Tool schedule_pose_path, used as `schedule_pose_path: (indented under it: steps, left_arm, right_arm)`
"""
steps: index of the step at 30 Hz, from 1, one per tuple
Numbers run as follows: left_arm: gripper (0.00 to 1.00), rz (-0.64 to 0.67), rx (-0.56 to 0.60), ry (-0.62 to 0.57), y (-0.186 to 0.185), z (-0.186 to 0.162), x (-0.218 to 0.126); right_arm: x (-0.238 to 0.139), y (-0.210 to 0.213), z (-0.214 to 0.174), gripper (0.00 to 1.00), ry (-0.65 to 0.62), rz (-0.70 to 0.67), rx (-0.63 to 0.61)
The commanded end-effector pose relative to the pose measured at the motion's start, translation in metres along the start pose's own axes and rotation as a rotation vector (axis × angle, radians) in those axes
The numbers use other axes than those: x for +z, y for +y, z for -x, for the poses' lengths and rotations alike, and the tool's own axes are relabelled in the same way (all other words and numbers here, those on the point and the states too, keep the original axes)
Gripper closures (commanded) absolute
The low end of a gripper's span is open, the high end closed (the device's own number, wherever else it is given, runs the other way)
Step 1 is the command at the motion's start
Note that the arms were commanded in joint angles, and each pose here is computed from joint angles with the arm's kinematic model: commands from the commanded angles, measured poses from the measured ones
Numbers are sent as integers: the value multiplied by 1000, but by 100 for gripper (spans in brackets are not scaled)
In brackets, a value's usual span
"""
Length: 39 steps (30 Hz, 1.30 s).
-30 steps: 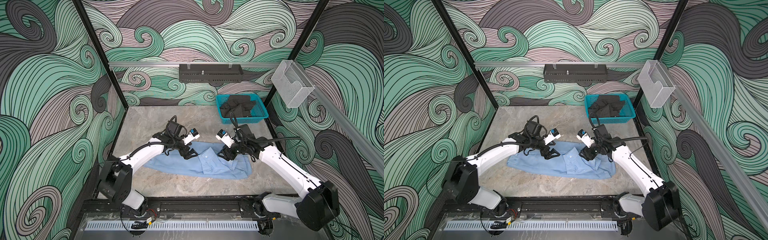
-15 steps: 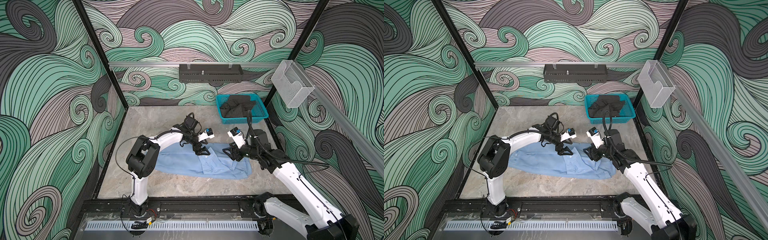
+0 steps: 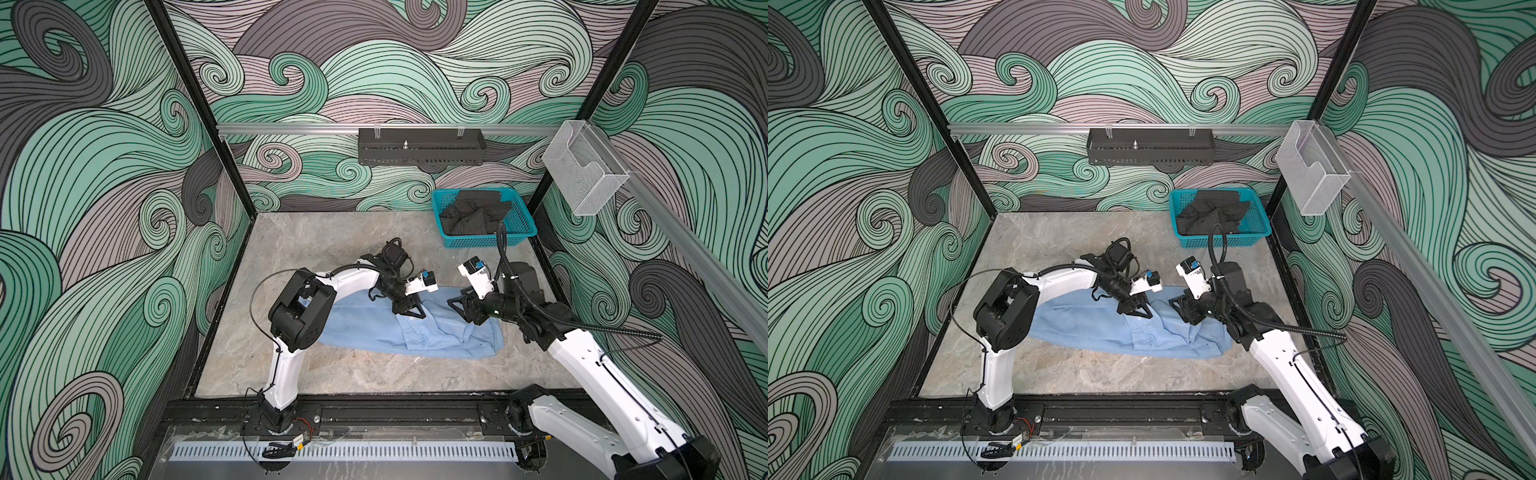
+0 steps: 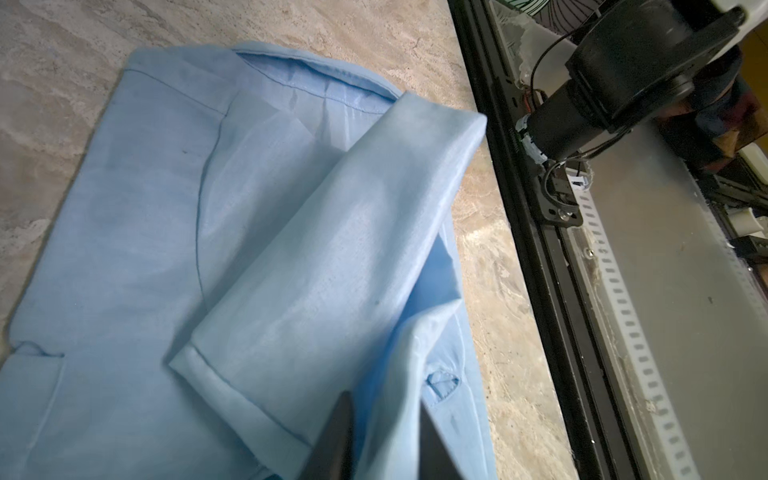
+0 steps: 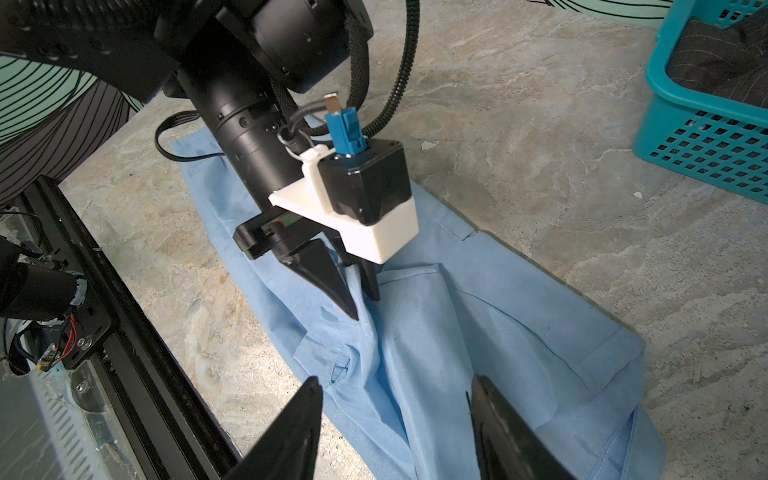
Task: Fold and stack the long sleeve shirts
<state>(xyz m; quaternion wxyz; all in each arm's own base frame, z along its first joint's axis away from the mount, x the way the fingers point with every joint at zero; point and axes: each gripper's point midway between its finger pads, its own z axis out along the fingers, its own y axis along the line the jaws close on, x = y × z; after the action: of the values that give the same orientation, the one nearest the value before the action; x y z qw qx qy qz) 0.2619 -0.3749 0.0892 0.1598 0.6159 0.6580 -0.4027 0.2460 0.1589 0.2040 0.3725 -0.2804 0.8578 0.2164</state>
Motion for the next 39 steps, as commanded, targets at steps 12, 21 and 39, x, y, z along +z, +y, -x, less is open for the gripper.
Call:
schedule_pose_path:
  steps: [12,21,39]
  left_arm:
    - [100,239,-97,-214,-117,49,-120]
    - [100,177,-8,-270,-244,27,-144]
    - [100,365,-144,-257,-234,29,-160]
  right_arm:
    - [-3,-36,-3,34,-18,-193,395]
    - [16,-41,-20,36,98,-203,626]
    - [78,-86,-71,50,353,-314,822]
